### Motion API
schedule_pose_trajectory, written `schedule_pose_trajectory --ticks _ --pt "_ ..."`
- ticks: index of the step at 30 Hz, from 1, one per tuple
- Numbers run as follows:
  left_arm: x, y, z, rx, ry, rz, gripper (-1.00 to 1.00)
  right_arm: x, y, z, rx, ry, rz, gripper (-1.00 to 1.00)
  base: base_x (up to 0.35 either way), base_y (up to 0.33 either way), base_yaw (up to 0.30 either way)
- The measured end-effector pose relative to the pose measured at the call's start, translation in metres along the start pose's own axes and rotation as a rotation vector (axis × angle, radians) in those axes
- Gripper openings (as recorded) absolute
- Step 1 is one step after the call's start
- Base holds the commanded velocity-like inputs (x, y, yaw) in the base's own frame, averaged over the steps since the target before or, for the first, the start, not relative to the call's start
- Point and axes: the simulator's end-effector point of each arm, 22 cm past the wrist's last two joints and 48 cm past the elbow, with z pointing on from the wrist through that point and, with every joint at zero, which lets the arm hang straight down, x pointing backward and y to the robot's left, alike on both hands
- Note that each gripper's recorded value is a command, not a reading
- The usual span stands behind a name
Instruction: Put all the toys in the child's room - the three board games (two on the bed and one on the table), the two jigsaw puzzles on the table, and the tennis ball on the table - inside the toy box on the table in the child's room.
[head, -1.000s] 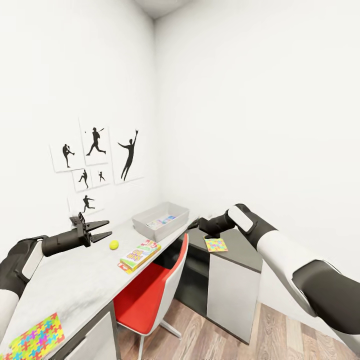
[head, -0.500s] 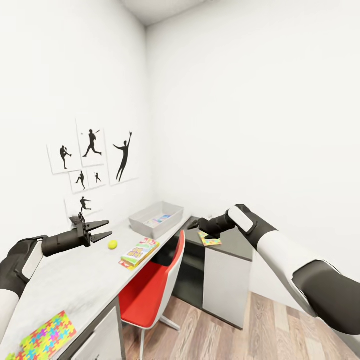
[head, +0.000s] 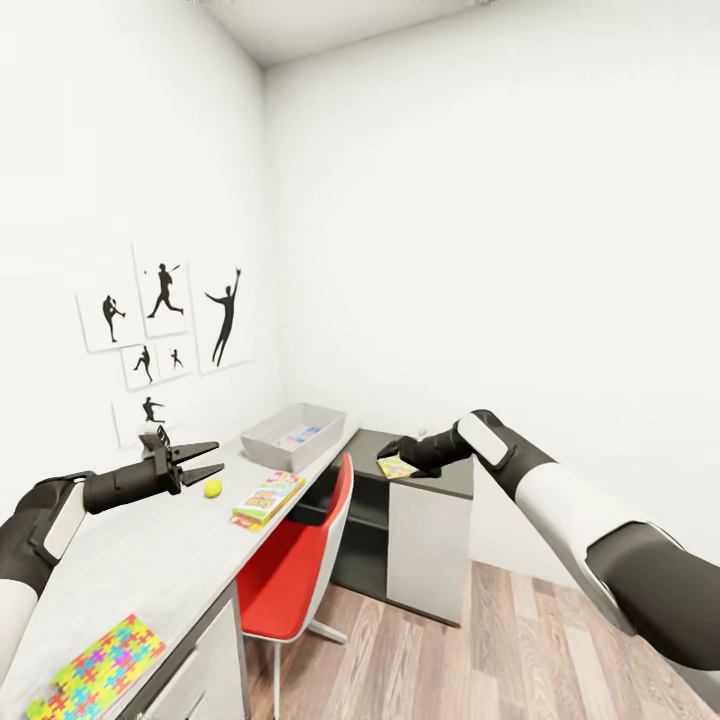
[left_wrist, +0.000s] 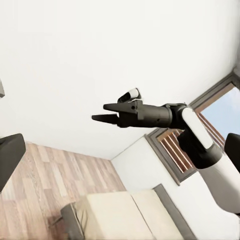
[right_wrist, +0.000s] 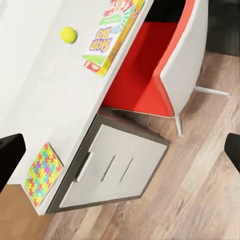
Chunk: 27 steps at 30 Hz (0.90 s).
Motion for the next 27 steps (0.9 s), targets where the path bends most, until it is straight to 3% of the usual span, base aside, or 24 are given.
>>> schedule_pose_trajectory --ticks 8,13,18,25,27 --pt "-0.005 -0.001 -0.01 -0.017 -0.006 0.016 1.0 -0.022 -0.016 -0.012 0.017 -0.092 0.01 1.0 -0.255 0.205 -0.245" --pt "-0.008 -0.002 -0.015 -0.029 -0.009 0.026 1.0 -0.021 -0.02 -0.011 0.019 -0.106 0.014 1.0 -0.255 0.204 -0.245" --pt "-0.009 -0.001 -0.019 -0.039 -0.012 0.029 1.0 0.001 -0.036 0.001 0.031 -0.09 0.034 1.0 -0.253 0.201 -0.211" --pt "-0.013 0.007 -0.035 -0.084 -0.019 0.039 1.0 0.034 -0.061 0.021 0.062 -0.076 0.054 1.0 -0.096 0.069 -0.041" --pt "-0.016 0.01 -0.043 -0.101 -0.026 0.062 1.0 0.052 -0.078 0.032 0.077 -0.083 0.072 1.0 -0.016 0.011 -0.007"
